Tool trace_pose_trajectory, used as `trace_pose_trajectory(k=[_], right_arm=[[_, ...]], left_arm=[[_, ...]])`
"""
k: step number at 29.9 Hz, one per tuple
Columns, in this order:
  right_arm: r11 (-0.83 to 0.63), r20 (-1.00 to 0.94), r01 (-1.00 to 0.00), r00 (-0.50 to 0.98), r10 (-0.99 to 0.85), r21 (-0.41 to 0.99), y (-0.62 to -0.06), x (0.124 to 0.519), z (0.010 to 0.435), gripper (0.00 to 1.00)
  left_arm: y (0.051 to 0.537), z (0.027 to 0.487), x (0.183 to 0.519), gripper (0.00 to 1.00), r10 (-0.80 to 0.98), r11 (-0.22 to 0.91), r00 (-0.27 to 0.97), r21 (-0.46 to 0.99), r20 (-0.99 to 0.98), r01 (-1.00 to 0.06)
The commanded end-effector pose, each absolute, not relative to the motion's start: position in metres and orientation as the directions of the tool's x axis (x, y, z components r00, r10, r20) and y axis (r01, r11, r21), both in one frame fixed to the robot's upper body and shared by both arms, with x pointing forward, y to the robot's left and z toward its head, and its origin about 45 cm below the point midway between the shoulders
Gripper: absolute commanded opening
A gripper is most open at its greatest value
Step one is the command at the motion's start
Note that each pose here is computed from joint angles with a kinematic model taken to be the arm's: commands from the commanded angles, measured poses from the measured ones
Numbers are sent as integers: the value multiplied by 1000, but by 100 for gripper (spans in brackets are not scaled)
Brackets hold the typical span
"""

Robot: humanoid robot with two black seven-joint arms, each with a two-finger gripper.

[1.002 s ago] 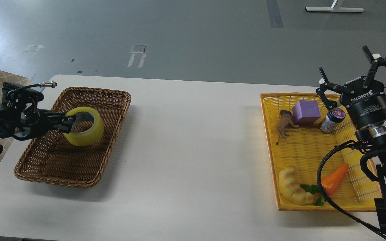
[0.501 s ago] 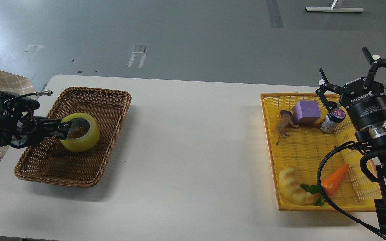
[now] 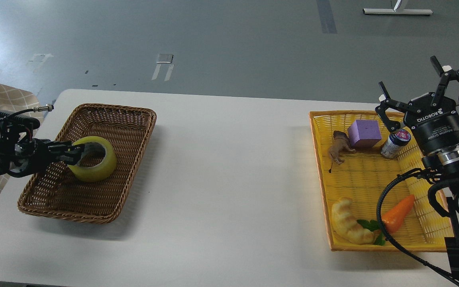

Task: Place and transfer tape with both arms
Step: 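Open the left gripper and pull it away from the basket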

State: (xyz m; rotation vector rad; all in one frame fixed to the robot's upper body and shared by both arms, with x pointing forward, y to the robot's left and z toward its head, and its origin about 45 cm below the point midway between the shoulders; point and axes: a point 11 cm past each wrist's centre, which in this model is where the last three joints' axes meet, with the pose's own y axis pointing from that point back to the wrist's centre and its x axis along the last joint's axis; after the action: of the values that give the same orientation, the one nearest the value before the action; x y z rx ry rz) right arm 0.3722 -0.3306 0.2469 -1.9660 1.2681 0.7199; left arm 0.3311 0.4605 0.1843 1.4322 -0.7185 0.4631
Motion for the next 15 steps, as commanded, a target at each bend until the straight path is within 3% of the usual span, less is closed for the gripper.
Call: trace_pose_trajectory(k=[1,4,6,11,15], right_arm=[[-294,-749,-924,372,-548,-244,-331,372,247,100],[-294,-749,-924,372,-548,-244,-331,372,247,100],[-294,-750,-924,372,-547,-244,-330,372,247,100],[-295,-749,-923,374,-547,-246,-330,372,247,100],[-296,-748,-922,376,-547,-248,-330,372,248,100]], left_arm=[[460,186,332,72,-125,108,711,722,692,-684],[464,193,333,77,-107,105,705,713,701,-693],[464,203,338,88,-49,114,693,694,719,-711],[457,245,364,96,146,166,618,596,773,-785],[432,303,393,97,333,298,534,450,777,-842]])
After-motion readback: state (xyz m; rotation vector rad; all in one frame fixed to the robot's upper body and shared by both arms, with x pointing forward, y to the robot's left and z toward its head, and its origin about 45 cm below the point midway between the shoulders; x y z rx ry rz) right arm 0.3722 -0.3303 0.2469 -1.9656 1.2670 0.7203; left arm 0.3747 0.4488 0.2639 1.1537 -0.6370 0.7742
